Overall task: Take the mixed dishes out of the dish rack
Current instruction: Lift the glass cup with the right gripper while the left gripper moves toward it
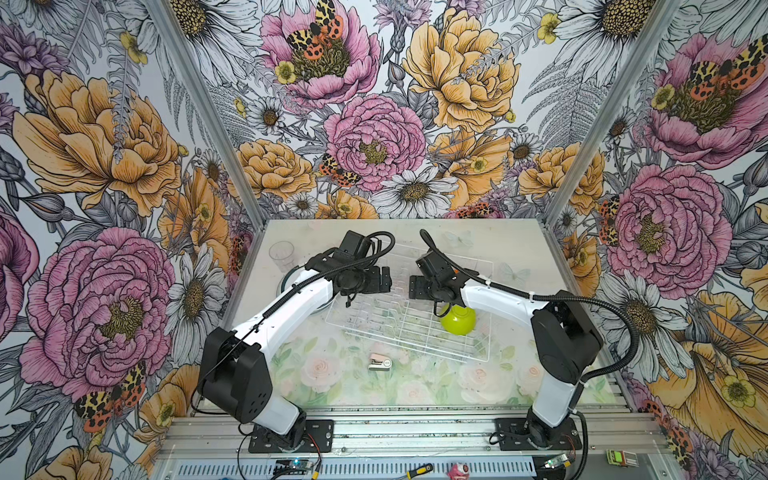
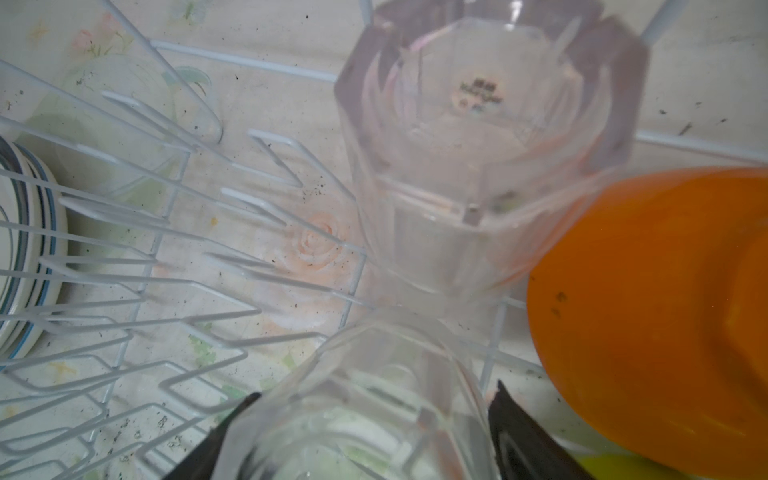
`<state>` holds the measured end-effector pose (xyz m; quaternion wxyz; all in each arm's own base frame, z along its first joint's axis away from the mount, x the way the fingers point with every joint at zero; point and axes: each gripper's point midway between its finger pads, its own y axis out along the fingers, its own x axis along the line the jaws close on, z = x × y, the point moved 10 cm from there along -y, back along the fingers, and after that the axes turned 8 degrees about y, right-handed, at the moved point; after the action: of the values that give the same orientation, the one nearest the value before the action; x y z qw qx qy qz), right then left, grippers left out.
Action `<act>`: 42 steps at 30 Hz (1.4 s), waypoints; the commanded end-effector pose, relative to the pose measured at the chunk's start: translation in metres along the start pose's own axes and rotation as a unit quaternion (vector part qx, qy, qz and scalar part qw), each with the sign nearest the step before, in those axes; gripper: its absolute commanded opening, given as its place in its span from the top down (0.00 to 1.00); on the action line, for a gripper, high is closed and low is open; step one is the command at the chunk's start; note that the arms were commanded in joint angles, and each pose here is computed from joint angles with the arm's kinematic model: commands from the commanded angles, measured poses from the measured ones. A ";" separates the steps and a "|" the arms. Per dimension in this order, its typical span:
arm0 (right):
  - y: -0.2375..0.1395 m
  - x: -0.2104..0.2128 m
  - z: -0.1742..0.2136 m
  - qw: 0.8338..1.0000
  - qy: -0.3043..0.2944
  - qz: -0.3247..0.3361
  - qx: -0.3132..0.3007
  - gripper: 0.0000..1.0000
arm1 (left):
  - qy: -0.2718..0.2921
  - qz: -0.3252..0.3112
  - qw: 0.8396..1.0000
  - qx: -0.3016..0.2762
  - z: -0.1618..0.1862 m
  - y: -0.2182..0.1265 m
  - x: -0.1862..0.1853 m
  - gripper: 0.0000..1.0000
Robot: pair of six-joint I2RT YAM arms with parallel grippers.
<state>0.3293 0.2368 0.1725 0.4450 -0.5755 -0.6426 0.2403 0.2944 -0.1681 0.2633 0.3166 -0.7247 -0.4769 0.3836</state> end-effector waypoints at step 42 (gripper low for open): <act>-0.105 -0.012 -0.038 0.977 0.102 -0.183 -0.039 0.41 | 0.033 0.067 0.985 -0.153 -0.007 -0.030 -0.014 0.01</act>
<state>0.3063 0.1963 0.2495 0.5187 -0.5117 -0.6752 0.1150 0.2833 -0.1656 0.2848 0.2312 -0.7794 -0.4845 0.3230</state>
